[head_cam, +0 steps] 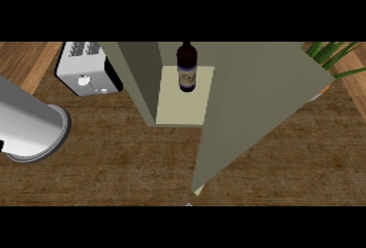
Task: Pick up the wine, place it into the cabinet and close the cabinet
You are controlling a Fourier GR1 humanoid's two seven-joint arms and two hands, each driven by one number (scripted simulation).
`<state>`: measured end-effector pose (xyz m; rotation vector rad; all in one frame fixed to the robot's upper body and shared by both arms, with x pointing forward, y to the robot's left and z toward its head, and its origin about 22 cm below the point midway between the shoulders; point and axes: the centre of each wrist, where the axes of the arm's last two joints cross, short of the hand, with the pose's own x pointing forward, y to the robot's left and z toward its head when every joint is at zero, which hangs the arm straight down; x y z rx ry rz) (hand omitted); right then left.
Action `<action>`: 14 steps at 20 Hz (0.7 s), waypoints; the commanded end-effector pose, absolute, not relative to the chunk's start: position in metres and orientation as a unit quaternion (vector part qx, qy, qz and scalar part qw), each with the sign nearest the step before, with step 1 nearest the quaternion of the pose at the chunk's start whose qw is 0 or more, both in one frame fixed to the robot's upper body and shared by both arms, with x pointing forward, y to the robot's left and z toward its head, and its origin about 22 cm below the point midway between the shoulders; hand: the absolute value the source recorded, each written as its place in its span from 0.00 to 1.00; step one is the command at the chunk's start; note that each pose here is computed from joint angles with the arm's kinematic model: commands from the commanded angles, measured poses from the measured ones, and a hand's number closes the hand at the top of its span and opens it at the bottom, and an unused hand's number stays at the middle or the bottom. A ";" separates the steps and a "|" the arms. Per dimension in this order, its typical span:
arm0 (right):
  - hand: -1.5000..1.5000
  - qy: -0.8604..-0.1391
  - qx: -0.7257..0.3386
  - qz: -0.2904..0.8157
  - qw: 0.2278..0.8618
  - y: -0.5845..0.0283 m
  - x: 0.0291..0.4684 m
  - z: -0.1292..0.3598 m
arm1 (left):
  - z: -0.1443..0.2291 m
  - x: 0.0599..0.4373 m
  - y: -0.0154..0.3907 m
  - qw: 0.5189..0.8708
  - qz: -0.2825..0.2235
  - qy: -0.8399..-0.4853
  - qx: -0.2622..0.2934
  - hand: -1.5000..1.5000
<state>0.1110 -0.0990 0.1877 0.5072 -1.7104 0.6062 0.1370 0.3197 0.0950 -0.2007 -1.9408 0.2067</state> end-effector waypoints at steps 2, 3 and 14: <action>1.00 -0.742 0.258 0.274 0.554 -0.058 0.122 0.208 | 0.108 0.142 0.319 0.555 0.074 -0.822 -0.108 0.00; 1.00 -0.739 0.265 0.280 0.552 -0.048 0.120 0.200 | 0.096 0.141 0.313 0.555 0.087 -0.820 -0.107 0.00; 1.00 -0.745 0.274 0.248 0.555 -0.011 0.183 0.244 | 0.085 0.158 0.311 0.555 0.093 -0.821 -0.098 0.00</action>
